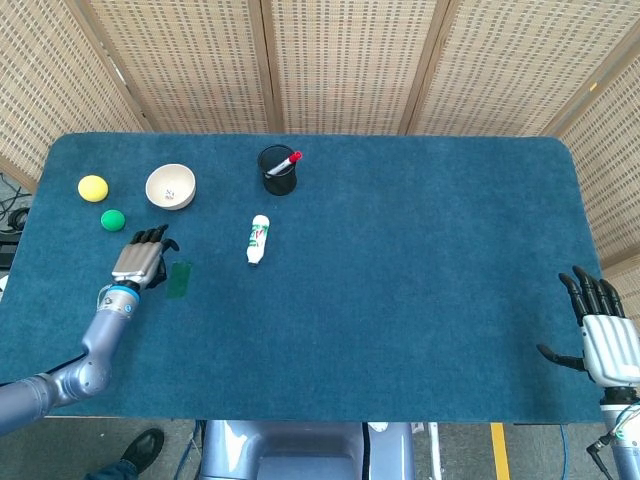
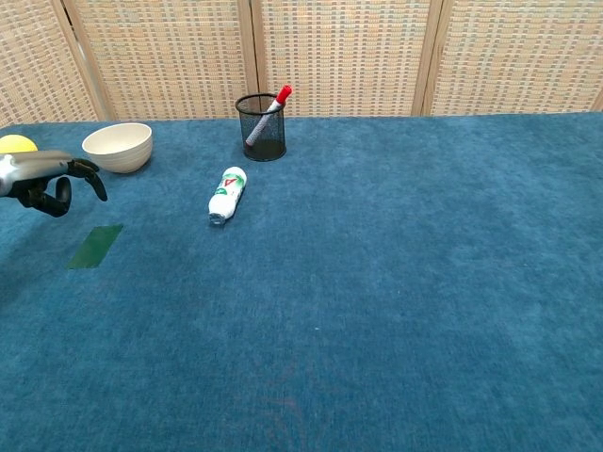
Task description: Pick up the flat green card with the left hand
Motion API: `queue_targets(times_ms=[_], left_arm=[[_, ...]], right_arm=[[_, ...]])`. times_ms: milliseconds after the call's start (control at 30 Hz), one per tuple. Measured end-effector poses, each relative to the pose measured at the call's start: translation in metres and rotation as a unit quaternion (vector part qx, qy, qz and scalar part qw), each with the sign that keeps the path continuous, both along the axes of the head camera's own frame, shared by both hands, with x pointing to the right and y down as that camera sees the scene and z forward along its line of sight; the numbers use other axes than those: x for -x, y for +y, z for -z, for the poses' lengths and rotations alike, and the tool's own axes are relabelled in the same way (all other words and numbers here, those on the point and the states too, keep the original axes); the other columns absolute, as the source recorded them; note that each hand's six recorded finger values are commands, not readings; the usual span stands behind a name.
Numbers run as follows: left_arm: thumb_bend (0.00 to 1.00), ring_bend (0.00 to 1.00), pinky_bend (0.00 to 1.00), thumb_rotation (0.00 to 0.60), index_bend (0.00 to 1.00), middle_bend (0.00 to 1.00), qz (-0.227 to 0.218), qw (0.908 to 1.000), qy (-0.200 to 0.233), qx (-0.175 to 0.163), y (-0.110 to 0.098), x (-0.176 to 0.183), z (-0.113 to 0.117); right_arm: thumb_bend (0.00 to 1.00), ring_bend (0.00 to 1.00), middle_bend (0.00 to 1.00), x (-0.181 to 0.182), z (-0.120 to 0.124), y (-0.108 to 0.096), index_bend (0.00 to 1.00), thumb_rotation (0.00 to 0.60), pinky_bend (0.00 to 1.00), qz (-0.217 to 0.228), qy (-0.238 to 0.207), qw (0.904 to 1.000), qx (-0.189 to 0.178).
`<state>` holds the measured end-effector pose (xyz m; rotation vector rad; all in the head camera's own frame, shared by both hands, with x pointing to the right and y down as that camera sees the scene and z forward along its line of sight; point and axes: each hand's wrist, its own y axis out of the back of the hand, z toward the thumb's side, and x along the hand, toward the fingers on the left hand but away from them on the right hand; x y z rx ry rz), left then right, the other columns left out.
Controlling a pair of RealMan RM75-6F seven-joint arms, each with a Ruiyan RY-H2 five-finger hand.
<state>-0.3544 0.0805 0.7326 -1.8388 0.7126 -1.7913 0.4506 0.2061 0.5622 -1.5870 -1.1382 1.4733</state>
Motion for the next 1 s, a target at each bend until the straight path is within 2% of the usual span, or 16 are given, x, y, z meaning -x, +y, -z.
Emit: queue_targets(times_ms=[167, 1000], left_arm=[[1.0, 0.0, 0.0, 0.6, 0.27, 0.0, -0.003, 1.0, -0.003, 0.008, 0.004, -0.006, -0.012], [1.0, 0.0, 0.0, 0.6, 0.29, 0.0, -0.008, 0.9994, -0.022, 0.024, 0.008, -0.017, -0.024]], right_arm=[[0.0, 0.0, 0.0, 0.0, 0.001, 0.0, 0.0, 0.6, 0.0, 0.0, -0.001, 1.0, 0.0], [0.0, 0.0, 0.0, -0.001, 0.002, -0.001, 0.0, 0.6, 0.0, -0.003, -0.006, 1.0, 0.0]])
